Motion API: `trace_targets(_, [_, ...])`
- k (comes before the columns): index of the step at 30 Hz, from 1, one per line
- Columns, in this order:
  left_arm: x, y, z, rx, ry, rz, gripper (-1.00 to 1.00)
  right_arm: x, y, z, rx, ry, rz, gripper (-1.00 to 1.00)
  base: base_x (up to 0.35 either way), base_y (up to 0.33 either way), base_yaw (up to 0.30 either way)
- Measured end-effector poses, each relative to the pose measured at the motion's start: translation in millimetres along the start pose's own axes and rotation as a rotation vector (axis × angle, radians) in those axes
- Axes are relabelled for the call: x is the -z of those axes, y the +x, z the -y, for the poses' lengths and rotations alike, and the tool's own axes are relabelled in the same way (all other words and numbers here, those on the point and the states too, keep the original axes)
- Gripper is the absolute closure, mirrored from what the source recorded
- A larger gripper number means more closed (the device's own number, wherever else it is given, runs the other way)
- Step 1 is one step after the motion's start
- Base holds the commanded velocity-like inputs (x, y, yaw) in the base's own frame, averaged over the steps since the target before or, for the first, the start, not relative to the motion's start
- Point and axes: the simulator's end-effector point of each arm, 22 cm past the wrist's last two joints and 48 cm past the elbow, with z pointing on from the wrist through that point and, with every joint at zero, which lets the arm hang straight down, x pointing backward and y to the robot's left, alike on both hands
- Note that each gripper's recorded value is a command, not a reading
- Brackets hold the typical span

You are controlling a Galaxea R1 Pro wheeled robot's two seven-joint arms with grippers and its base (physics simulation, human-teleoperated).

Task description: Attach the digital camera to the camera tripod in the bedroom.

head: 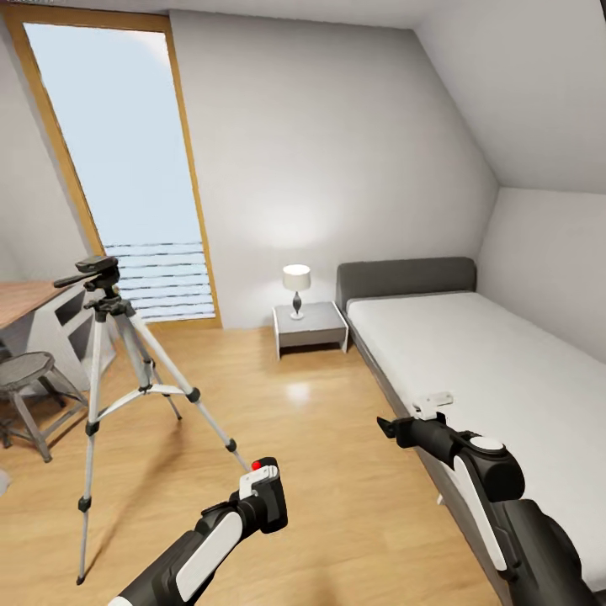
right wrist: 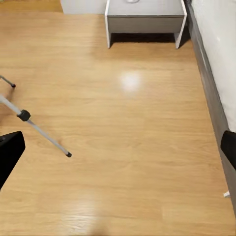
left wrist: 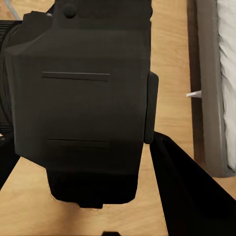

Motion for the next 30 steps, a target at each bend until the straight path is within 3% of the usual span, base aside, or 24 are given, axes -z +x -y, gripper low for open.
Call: trace_targets(30, [-0.2,0.0,-0.5,0.001,-0.001,0.001,1.0,-0.1,0.0,0.2,0.0,0.0,0.0,-1.0,0.293,-0.192,0.244])
